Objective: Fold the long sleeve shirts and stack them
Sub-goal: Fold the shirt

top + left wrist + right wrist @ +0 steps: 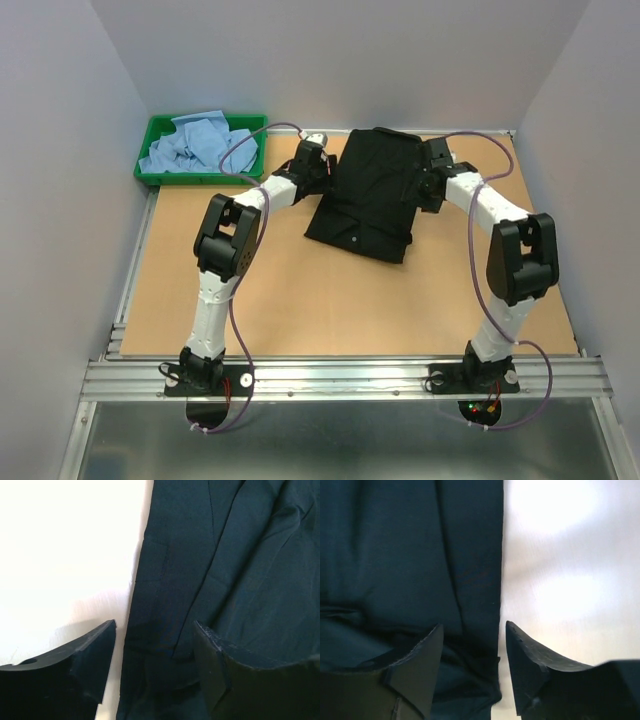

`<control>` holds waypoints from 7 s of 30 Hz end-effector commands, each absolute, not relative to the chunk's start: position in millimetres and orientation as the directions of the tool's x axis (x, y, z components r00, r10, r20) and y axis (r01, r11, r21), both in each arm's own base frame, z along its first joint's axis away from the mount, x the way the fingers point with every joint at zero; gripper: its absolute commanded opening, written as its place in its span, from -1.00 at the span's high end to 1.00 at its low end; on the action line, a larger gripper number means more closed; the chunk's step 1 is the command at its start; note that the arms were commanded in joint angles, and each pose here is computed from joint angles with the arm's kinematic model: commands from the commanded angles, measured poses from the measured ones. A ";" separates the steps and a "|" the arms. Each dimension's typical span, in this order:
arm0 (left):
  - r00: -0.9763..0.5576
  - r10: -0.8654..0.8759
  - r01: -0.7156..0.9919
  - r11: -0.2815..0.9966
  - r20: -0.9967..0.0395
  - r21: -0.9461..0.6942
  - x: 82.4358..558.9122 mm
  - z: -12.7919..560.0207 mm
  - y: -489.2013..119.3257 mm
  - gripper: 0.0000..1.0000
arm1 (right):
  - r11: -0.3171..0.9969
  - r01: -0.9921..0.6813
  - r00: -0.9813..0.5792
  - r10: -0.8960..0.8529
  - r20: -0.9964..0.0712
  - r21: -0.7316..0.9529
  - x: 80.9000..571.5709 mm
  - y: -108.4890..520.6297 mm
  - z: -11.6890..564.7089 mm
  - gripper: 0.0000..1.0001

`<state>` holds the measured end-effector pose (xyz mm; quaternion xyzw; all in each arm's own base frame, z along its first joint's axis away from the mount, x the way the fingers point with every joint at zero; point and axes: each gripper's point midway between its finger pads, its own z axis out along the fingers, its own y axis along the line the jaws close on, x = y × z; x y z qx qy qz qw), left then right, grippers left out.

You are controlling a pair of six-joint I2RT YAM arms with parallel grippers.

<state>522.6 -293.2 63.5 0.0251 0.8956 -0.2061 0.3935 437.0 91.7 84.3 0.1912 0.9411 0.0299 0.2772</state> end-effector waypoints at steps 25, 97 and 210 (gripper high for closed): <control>-0.624 -0.314 0.065 0.892 -0.715 -0.448 418.8 169.8 -223.6 -0.84 | 0.955 -0.114 -0.771 0.089 -0.631 0.274 371.6 119.8 130.3 -0.59; -0.820 -0.322 -0.042 0.859 -0.474 -0.510 483.6 82.6 -298.1 0.07 | 0.818 0.397 -0.737 0.555 -0.387 0.417 384.4 122.2 58.7 -0.28; -0.697 -0.395 0.101 0.772 -0.599 -0.627 437.7 66.0 -291.4 -0.18 | 0.881 0.403 -0.675 0.470 -0.569 0.250 491.0 77.6 35.9 0.97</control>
